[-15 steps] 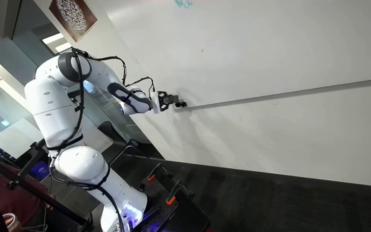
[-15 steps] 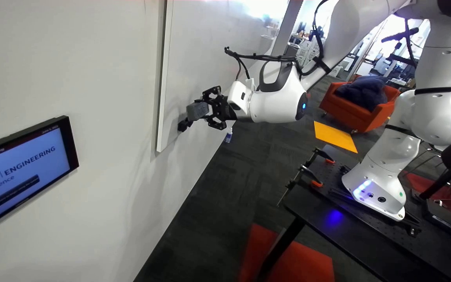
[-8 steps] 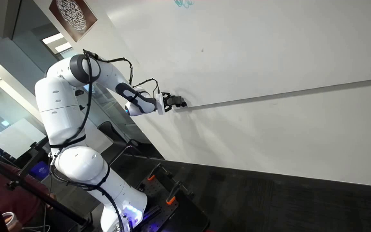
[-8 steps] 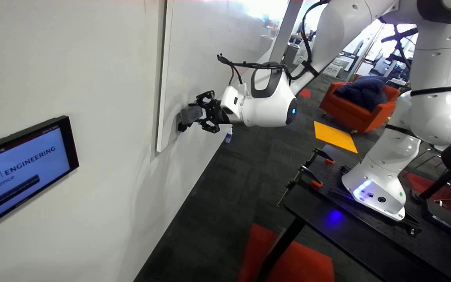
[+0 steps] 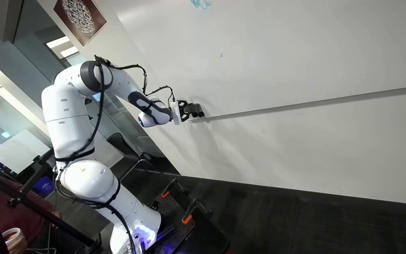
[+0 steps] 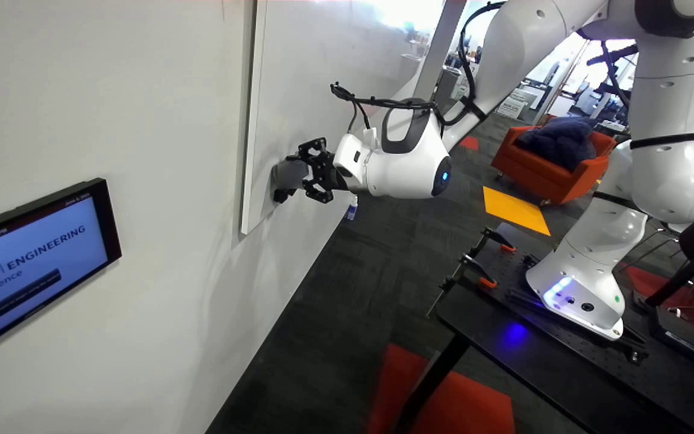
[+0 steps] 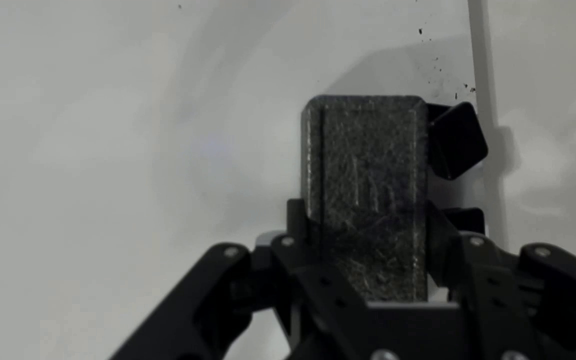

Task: Use the duster to erase the white board

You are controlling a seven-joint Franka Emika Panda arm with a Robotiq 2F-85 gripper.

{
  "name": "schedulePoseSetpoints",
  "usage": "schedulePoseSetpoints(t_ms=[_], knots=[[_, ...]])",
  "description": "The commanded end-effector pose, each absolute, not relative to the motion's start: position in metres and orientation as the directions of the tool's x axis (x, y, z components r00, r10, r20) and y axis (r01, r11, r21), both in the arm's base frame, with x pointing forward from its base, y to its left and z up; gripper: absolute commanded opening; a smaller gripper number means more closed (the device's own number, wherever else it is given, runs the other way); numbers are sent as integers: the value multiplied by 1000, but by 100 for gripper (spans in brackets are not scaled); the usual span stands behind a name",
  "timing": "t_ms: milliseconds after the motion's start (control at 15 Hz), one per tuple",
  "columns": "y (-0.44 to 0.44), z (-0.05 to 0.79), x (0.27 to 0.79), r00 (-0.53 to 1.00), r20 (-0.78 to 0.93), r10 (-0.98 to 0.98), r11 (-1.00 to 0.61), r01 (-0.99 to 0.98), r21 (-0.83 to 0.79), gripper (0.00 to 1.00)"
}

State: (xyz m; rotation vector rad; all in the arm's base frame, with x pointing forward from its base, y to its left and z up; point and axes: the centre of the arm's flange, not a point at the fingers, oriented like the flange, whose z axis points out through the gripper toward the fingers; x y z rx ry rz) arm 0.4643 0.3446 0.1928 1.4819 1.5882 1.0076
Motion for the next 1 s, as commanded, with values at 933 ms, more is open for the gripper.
schedulePoseSetpoints(t_ms=[933], knots=[[355,188,476,-13,-126,992,122,368,922,31]])
